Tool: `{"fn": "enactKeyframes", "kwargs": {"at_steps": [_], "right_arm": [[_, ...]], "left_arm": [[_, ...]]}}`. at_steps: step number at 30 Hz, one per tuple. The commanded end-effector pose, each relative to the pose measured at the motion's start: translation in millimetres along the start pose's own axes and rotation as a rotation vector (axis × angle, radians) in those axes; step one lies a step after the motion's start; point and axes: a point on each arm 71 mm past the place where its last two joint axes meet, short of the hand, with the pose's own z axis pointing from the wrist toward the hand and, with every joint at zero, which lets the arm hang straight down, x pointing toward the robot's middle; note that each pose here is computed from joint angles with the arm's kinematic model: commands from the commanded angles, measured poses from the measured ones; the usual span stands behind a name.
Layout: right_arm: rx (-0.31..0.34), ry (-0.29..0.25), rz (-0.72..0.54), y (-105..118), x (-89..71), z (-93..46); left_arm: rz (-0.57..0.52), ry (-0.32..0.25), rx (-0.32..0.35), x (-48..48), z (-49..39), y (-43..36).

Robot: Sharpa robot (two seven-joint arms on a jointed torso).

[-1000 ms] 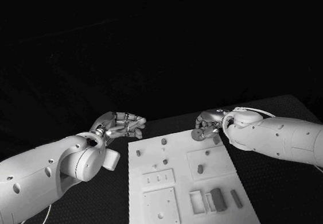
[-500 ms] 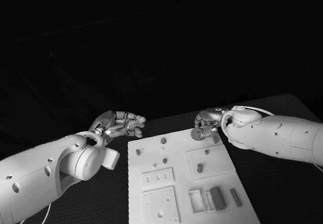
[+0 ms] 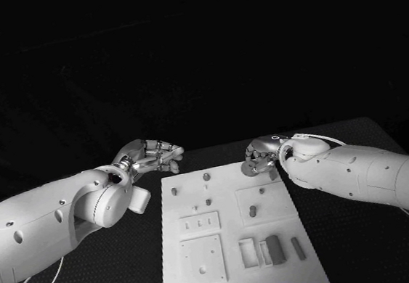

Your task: Assemble the parts on the task board

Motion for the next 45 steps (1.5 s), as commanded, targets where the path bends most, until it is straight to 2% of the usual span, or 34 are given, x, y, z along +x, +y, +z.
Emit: {"fn": "enactKeyframes", "kwargs": {"at_steps": [1, 9, 17, 23, 28, 33, 39, 45], "right_arm": [[-0.003, -0.051, -0.031, 3, -2.0, -0.8], [-0.038, -0.128, -0.065, 18, -12.4, -0.8], [-0.086, -0.177, -0.069, 34, -19.4, -3.2], [-0.147, -0.191, -0.064, 56, -20.0, -6.6], [-0.208, -0.188, -0.093, 80, -15.0, -6.8], [-0.244, -0.183, -0.103, 96, -10.8, -6.4], [-0.269, -0.164, -0.112, 116, -4.0, -2.1], [-0.272, -0.149, -0.112, 126, 1.0, 0.5]], "left_arm": [[0.001, 0.009, 0.011, 0.9, -0.1, -1.7], [0.001, 0.004, 0.01, -1.1, -0.9, -1.2], [0.003, -0.006, 0.013, -3.6, -1.8, -1.9], [0.003, -0.01, 0.011, -5.2, -2.5, -1.5], [0.003, -0.008, 0.012, -4.4, -2.6, -1.8], [0.003, -0.006, 0.013, -3.7, -2.3, -2.1], [0.003, -0.003, 0.014, -1.8, -1.0, -3.4], [0.002, 0.009, 0.019, 3.2, 1.2, -4.9]]}}
